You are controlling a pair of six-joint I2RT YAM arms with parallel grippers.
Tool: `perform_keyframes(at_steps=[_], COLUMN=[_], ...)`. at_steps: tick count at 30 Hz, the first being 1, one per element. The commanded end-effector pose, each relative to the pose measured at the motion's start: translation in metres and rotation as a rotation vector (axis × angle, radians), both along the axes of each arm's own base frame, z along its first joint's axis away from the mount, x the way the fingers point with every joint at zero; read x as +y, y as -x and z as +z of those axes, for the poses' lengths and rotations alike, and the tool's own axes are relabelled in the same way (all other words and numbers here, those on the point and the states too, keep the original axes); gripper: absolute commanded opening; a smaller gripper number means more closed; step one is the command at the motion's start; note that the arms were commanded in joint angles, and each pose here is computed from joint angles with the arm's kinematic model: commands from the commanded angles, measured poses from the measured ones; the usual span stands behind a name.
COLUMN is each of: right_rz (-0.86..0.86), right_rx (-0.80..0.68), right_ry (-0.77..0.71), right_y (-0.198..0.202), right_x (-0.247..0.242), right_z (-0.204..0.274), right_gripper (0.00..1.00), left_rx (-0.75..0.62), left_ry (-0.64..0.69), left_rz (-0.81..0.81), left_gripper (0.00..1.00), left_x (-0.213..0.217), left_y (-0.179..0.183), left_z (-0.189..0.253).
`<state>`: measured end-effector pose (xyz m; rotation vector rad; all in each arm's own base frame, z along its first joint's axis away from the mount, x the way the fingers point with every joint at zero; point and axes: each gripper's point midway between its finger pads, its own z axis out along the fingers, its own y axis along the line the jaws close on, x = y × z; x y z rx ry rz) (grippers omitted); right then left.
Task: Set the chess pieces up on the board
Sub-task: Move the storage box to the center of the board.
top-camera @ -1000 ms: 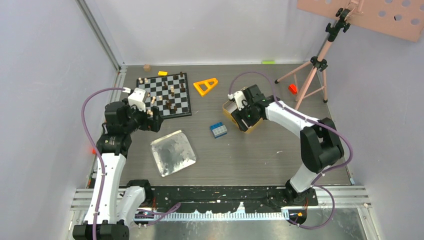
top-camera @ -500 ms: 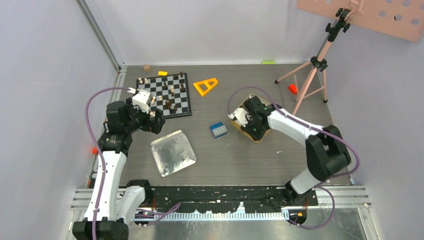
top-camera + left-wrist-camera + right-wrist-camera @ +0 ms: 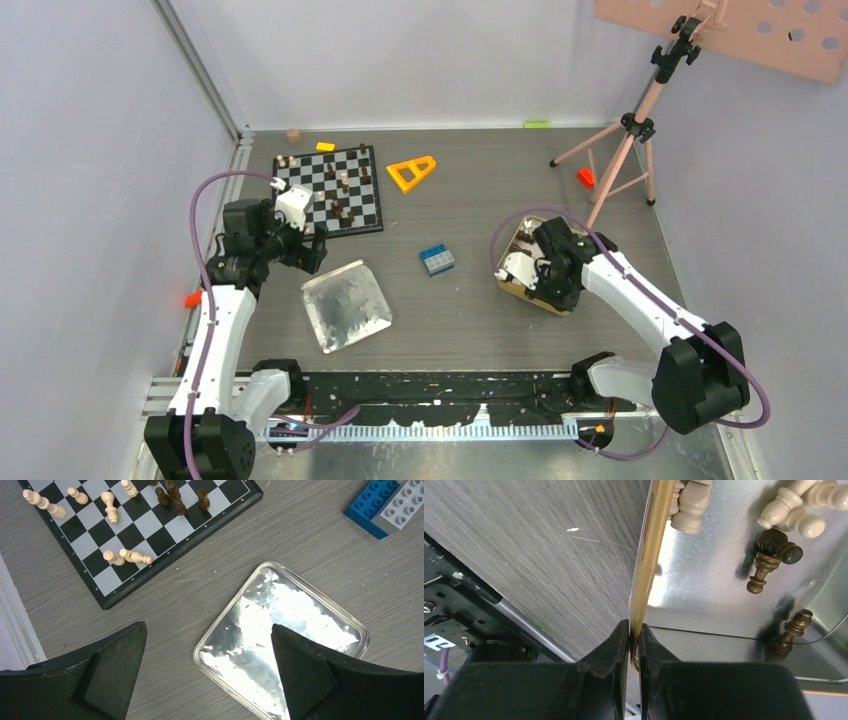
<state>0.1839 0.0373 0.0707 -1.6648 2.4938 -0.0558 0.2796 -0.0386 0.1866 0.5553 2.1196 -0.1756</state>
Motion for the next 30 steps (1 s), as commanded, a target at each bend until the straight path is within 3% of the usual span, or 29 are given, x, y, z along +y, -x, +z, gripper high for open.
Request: perform_keyframes(at_steps=[1, 7, 17, 22, 25, 27, 30], right_rz=[0.093, 0.125, 0.261, 0.296, 0.278, 0.254, 0.208], right_rx=[0.010, 0.066, 0.058, 0.055, 0.026, 0.015, -0.012], right_ry=[-0.051, -0.138, -0.133, -0.098, -0.108, -0.151, -0.270], right_y=[0.010, 0.025, 0.042, 0.039, 0.030, 0.024, 0.013], right_x=[0.006, 0.020, 0.017, 0.012, 0.016, 0.026, 0.051], right_z=[0.002, -0.004, -0.025, -0.023, -0.009, 0.007, 0.037], right_gripper=[0.11, 0.03, 0.06, 0.25, 0.31, 0.54, 0.69], left_rx=[-0.052, -0.037, -0.025, -0.023, -0.013, 0.002, 0.051], left_ry=[-0.012, -0.007, -0.018, -0.032, -0.068, -0.099, -0.128], left_rz=[0.010, 0.034, 0.068, 0.080, 0.115, 0.154, 0.171], left_gripper=[0.98, 0.98, 0.98, 0.98, 0.98, 0.98, 0.98], left_x=[0.002, 0.005, 0.010, 0.013, 0.022, 0.031, 0.037], left_y=[-0.013, -0.020, -0.030, -0.033, -0.033, -0.033, -0.029], left_z=[0.017, 0.016, 0.014, 0.013, 0.011, 0.008, 0.001])
